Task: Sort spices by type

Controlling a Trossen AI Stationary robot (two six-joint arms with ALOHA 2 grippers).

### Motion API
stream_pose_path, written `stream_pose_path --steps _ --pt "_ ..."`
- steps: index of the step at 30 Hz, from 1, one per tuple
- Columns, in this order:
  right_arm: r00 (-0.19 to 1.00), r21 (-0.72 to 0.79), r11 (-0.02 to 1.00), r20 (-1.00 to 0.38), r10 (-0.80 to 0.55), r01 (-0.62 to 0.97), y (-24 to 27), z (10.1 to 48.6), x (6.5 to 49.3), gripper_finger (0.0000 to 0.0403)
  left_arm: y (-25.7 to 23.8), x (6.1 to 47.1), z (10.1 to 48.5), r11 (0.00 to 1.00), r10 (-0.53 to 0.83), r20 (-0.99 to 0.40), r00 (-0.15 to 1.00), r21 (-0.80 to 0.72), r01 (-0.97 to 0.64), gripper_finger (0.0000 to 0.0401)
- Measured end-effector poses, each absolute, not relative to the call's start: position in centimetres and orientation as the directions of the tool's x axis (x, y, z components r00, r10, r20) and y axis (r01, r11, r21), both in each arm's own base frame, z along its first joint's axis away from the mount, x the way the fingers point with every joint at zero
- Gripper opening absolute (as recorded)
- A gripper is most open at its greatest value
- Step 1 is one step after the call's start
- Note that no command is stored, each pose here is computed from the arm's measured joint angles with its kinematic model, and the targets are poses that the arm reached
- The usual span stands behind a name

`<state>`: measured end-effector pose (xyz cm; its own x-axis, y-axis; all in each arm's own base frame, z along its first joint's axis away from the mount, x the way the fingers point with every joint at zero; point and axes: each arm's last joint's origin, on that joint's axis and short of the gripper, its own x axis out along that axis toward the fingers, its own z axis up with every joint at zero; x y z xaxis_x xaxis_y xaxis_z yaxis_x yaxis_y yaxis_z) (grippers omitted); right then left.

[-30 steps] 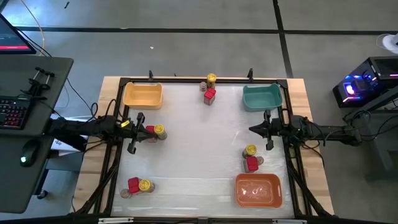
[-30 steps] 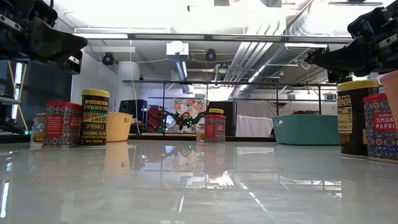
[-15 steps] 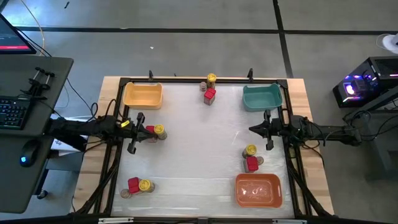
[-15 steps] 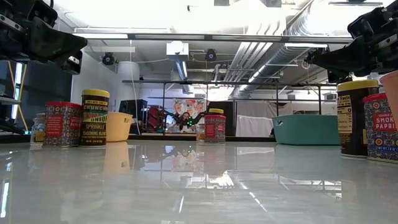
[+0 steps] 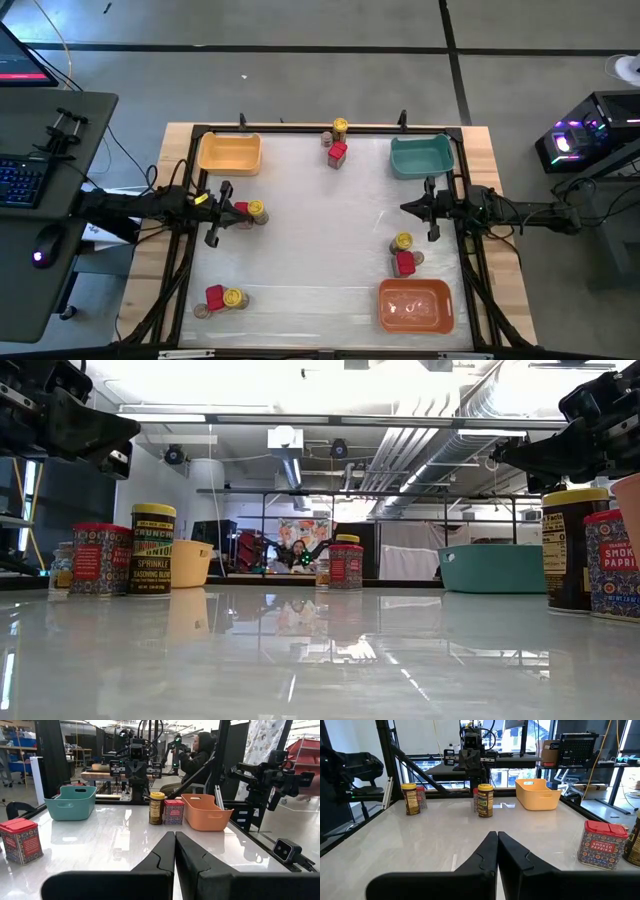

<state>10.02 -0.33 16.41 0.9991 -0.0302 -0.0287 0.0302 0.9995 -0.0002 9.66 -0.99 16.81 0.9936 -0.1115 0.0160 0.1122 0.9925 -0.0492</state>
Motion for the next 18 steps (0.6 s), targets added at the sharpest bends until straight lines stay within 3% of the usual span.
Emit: stream_pose_path --steps 7,9,11,13,16,18 --pt "0.999 -0.027 0.999 -0.021 -0.042 0.041 -0.4 16.5 10.0 0.0001 -1.0 9.7 16.8 0.992 -0.112 0.016 0.994 -0.049 0.112 0.0000" --pt "0.991 0.000 0.995 0.081 -0.104 0.105 -0.6 17.5 10.0 0.0001 -1.0 9.7 16.8 0.992 -0.112 0.016 0.994 -0.049 0.112 0.0000" --pt "0.925 0.202 0.971 0.329 -0.191 0.129 -0.9 19.9 9.5 0.0001 -1.0 9.7 16.8 0.992 -0.112 0.016 0.994 -0.049 0.113 0.0000" --pt "0.755 0.427 0.899 0.557 -0.346 0.097 -1.3 22.3 8.1 0.0001 -1.0 9.7 16.8 0.992 -0.112 0.016 0.994 -0.049 0.113 0.0000" --pt "0.528 0.648 0.758 0.621 -0.579 0.069 -2.0 23.8 6.5 0.0001 -1.0 9.7 16.8 0.992 -0.112 0.016 0.994 -0.049 0.112 0.0000" --pt "0.541 0.668 0.744 0.620 -0.568 0.015 -2.0 25.2 6.3 0.0001 -1.0 9.7 16.8 0.992 -0.112 0.016 0.994 -0.049 0.113 0.0000"
